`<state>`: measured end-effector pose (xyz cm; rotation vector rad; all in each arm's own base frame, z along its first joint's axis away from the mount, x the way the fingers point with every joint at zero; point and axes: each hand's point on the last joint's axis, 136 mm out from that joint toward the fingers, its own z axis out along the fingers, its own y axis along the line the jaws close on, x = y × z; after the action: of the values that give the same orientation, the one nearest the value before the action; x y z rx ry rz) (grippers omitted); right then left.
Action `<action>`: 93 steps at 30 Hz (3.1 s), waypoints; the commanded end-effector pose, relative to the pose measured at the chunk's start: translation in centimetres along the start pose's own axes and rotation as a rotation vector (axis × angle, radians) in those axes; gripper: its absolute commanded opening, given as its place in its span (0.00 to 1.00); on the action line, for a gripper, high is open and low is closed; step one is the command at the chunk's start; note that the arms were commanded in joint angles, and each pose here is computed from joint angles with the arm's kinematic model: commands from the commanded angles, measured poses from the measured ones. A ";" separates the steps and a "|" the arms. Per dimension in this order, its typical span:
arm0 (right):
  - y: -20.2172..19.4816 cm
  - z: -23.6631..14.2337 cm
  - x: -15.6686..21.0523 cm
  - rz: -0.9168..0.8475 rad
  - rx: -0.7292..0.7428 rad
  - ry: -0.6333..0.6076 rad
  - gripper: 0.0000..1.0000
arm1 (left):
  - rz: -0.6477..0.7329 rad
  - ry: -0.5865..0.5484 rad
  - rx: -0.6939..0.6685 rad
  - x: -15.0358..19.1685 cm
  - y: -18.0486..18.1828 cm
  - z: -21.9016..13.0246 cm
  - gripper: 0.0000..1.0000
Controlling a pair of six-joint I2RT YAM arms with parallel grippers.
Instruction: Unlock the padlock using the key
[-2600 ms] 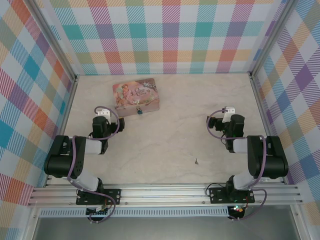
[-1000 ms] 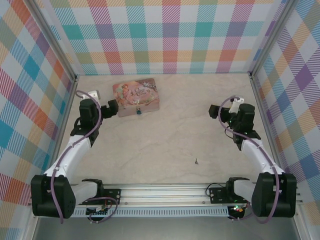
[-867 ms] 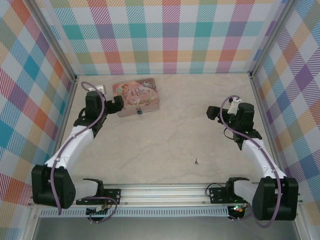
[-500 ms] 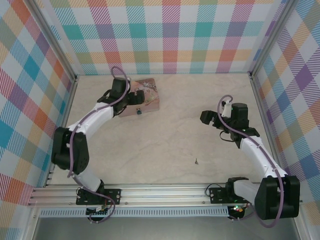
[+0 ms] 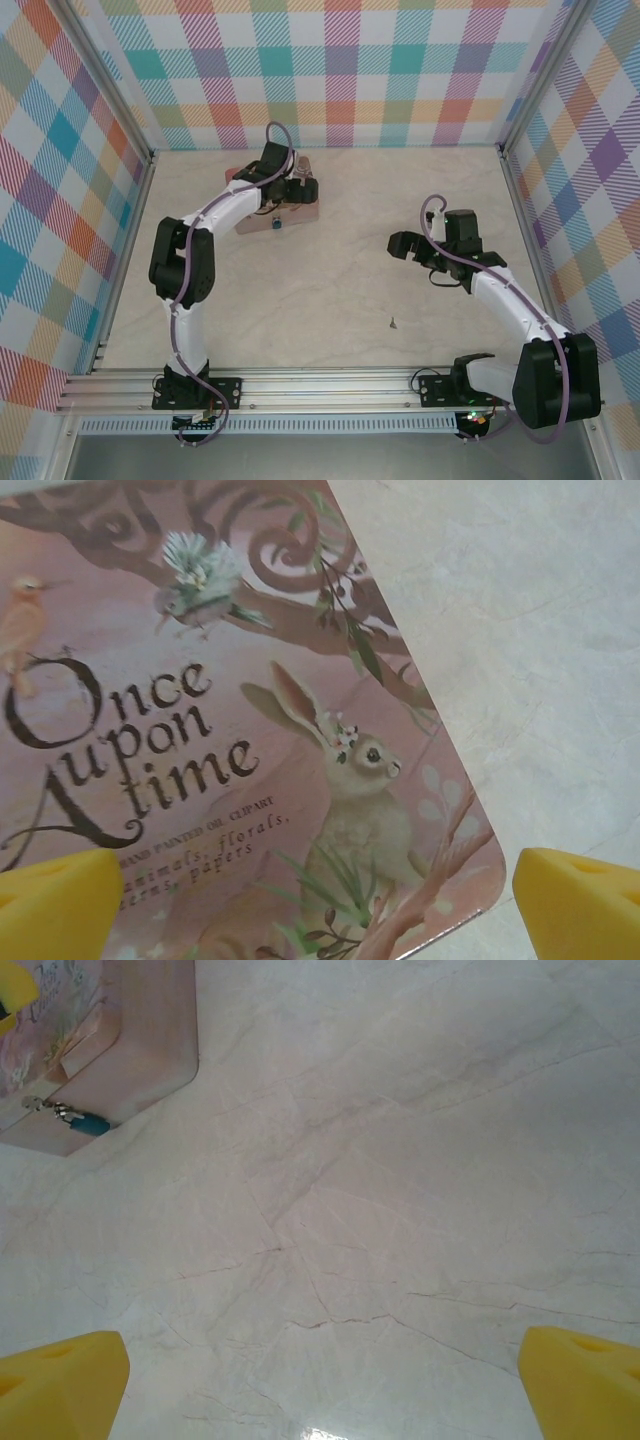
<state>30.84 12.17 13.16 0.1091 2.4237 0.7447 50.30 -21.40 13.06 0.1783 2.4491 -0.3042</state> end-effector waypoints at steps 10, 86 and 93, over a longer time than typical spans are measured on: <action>0.0 -0.9 0.5 0.006 0.061 0.043 1.00 | 0.022 0.146 0.042 5.7 -1.7 0.8 1.00; 1.7 0.7 14.9 -0.075 0.209 0.460 0.00 | -0.110 -0.077 0.171 10.4 -7.8 -13.7 1.00; 7.5 -0.6 9.1 -0.057 -0.051 0.154 0.00 | -0.297 -0.133 0.439 8.9 -11.5 -16.2 0.99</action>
<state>20.69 18.65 9.87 -0.0586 2.7106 0.6706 32.06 -25.60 18.92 0.0238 2.3281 -0.7131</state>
